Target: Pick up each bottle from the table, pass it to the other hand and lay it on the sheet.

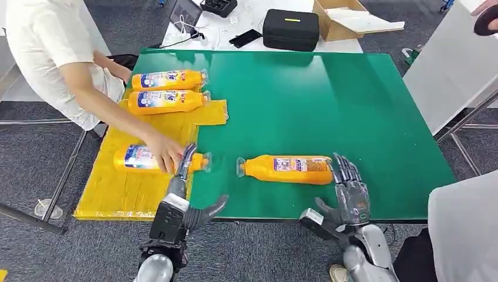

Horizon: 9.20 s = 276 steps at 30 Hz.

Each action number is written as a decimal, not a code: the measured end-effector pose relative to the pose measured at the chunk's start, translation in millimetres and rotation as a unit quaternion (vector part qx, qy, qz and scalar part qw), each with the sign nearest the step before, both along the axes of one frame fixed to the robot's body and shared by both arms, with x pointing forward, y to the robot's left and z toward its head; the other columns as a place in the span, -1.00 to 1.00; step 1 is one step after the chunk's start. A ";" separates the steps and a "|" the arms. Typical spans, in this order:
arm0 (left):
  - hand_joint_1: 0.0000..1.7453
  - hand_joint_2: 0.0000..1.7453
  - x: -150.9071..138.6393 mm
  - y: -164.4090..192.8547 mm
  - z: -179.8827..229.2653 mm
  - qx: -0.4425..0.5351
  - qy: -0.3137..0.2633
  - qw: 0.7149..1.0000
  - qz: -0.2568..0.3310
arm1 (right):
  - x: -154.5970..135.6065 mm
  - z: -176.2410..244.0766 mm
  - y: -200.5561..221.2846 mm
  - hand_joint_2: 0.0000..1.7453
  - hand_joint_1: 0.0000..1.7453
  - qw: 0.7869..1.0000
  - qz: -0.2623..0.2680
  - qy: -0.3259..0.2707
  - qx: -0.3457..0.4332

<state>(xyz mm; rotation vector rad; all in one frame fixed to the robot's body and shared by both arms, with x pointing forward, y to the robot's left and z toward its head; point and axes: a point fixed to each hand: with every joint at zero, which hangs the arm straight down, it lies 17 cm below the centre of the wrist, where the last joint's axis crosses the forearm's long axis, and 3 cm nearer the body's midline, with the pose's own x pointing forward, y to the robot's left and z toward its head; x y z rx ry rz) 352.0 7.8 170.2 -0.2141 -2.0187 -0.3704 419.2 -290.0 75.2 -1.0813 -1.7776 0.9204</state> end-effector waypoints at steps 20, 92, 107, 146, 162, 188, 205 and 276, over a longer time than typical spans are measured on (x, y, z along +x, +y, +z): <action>-1.00 1.00 11.3 -17.4 7.6 -0.057 0.032 0.998 0.011 | 47.9 -40.7 -5.3 1.00 -1.00 0.997 -0.001 0.070 -0.017; -1.00 1.00 15.7 -51.4 10.4 -0.063 0.045 0.996 -0.040 | 98.4 -63.9 17.6 1.00 1.00 0.980 -0.014 0.198 -0.012; -1.00 1.00 21.2 -47.1 4.3 -0.090 0.078 0.992 -0.037 | 97.7 -68.0 16.4 1.00 1.00 0.976 -0.004 0.215 0.014; -1.00 1.00 50.5 -6.0 -93.6 -0.214 0.293 0.932 0.010 | 88.4 -45.2 50.7 1.00 1.00 0.970 0.027 0.157 0.186; -1.00 1.00 49.3 -55.6 -116.0 -0.222 0.368 0.900 -0.075 | 81.4 -41.1 110.6 1.00 1.00 0.959 0.093 0.170 0.207; -1.00 1.00 98.8 -4.8 -93.4 -0.334 0.345 0.877 0.005 | 74.5 -20.5 155.0 1.00 1.00 0.948 0.149 0.150 0.236; -1.00 1.00 93.7 -19.4 -53.9 -0.445 0.349 0.821 -0.085 | 56.9 2.5 201.2 1.00 1.00 0.922 0.202 0.138 0.300; 1.00 1.00 80.7 65.2 2.3 -0.076 0.018 0.983 0.166 | 18.6 80.5 121.3 -1.00 -1.00 0.910 0.057 -0.074 0.403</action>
